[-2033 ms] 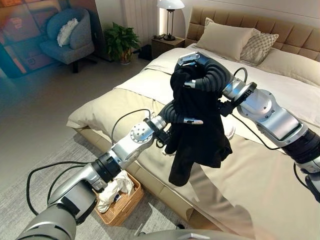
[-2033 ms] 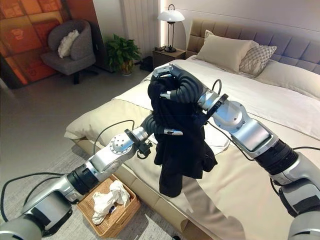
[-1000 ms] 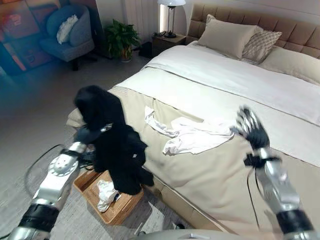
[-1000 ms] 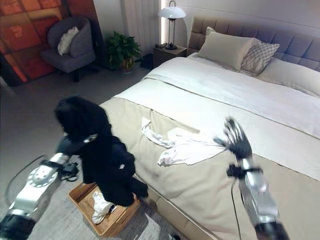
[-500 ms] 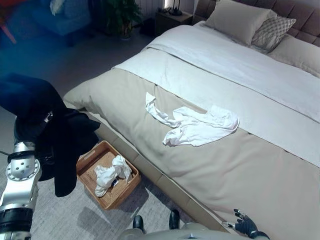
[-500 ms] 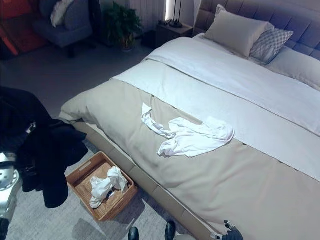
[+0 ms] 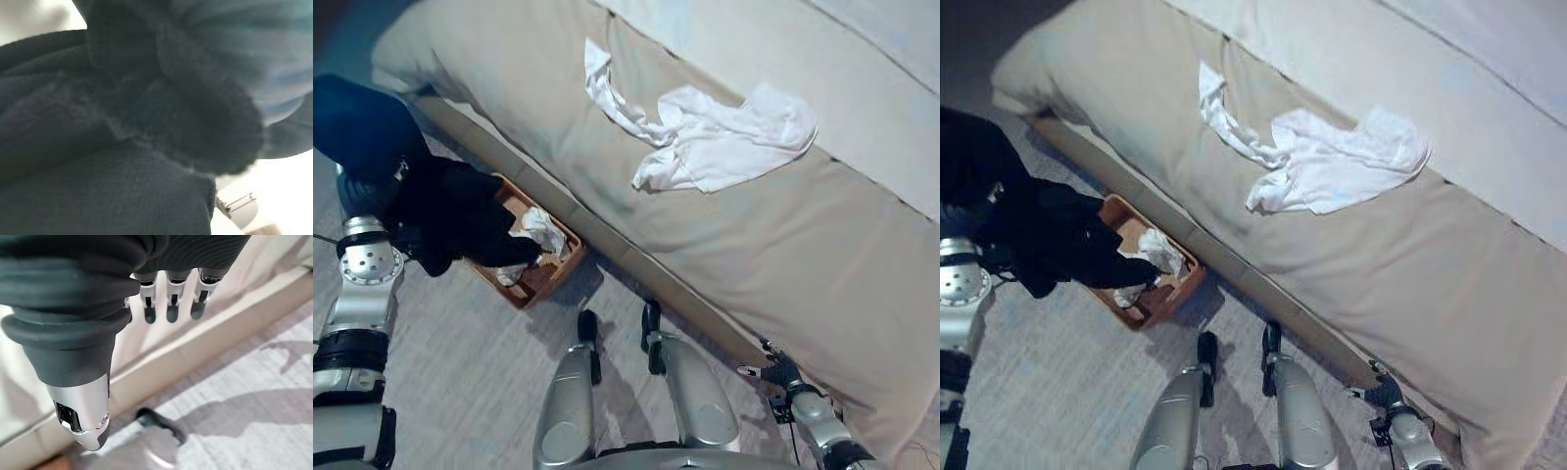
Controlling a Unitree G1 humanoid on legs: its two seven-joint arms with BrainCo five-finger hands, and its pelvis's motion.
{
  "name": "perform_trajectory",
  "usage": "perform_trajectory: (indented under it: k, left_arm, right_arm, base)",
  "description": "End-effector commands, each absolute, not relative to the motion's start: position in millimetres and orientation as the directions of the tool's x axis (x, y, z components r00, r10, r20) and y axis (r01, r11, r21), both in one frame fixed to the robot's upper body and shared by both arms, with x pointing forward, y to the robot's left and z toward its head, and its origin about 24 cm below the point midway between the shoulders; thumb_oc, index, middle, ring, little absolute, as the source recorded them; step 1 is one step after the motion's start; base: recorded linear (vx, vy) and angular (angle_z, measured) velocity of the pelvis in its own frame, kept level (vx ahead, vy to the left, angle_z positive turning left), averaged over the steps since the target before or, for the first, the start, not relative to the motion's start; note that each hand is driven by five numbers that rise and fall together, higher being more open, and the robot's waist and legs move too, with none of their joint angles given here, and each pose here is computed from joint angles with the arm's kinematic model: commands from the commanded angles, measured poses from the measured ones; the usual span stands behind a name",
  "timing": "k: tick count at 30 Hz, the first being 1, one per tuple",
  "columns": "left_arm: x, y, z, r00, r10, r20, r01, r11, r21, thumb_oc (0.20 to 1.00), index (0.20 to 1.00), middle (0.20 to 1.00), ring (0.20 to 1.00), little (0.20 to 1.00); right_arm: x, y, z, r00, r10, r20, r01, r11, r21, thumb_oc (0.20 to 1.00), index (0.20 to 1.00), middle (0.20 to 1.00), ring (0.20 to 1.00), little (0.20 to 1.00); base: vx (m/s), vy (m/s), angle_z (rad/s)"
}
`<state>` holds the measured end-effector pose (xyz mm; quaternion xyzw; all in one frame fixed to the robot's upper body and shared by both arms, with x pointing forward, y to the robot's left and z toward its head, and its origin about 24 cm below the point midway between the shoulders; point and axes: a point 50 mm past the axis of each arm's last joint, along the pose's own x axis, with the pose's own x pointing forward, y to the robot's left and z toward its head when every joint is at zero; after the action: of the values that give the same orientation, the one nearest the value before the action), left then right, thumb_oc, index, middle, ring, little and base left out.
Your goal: Pick up clothes into the bucket
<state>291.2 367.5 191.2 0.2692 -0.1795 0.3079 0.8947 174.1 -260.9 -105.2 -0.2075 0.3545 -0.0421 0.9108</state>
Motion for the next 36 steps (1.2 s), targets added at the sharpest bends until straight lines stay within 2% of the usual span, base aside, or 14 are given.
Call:
perform_trajectory:
  k: [1,13,22,23,24,29,34,36]
  left_arm:
    - [288,374,224,0.662,0.436,0.609,-0.719,0.600,0.352,0.200,0.200,0.200,0.200,0.200]
    - [313,357,255,0.626,0.428,0.653,-0.731,0.615,0.297,0.200,0.200,0.200,0.200,0.200]
    - [322,353,267,0.604,0.455,0.654,-0.737,0.632,0.240,0.200,0.200,0.200,0.200,0.200]
    - [324,355,266,0.613,0.459,0.643,-0.737,0.627,0.254,0.846,0.846,0.846,0.846,0.846]
    - [323,357,266,0.608,0.470,0.640,-0.747,0.611,0.262,1.000,1.000,1.000,1.000,1.000]
    - [329,359,259,0.614,0.516,0.598,-0.750,0.618,0.237,1.000,1.000,1.000,1.000,1.000]
    - [331,365,239,0.611,0.611,0.503,-0.751,0.649,0.123,1.000,1.000,1.000,1.000,1.000]
    - [331,366,235,0.612,0.615,0.497,-0.764,0.623,0.169,1.000,1.000,1.000,1.000,1.000]
  right_arm:
    - [164,-266,-104,0.760,-0.240,-0.605,-0.056,0.902,-0.428,1.000,1.000,1.000,1.000,1.000]
    - [198,-266,-79,0.848,-0.281,-0.448,0.077,0.904,-0.422,1.000,1.000,1.000,1.000,1.000]
    - [206,-258,-75,0.863,-0.293,-0.412,0.125,0.913,-0.387,1.000,1.000,1.000,1.000,1.000]
    - [206,-257,-75,0.863,-0.292,-0.412,0.126,0.915,-0.384,1.000,1.000,1.000,1.000,1.000]
    - [206,-256,-75,0.865,-0.290,-0.409,0.126,0.916,-0.382,1.000,1.000,1.000,1.000,1.000]
    - [205,-249,-79,0.863,-0.279,-0.422,0.121,0.924,-0.363,1.000,1.000,1.000,1.000,1.000]
    - [206,-245,-80,0.860,-0.272,-0.432,0.113,0.927,-0.358,1.000,1.000,1.000,1.000,1.000]
    - [207,-245,-80,0.861,-0.273,-0.430,0.111,0.925,-0.364,1.000,1.000,1.000,1.000,1.000]
  base:
    - [-0.06,-0.018,0.04]
    - [-0.01,0.007,0.06]
    - [0.00,0.023,-0.01]
    - [0.00,0.000,0.00]
    - [0.00,0.000,0.00]
    - [0.00,0.007,0.00]
    - [0.00,0.008,-0.01]
    - [0.00,0.000,0.00]
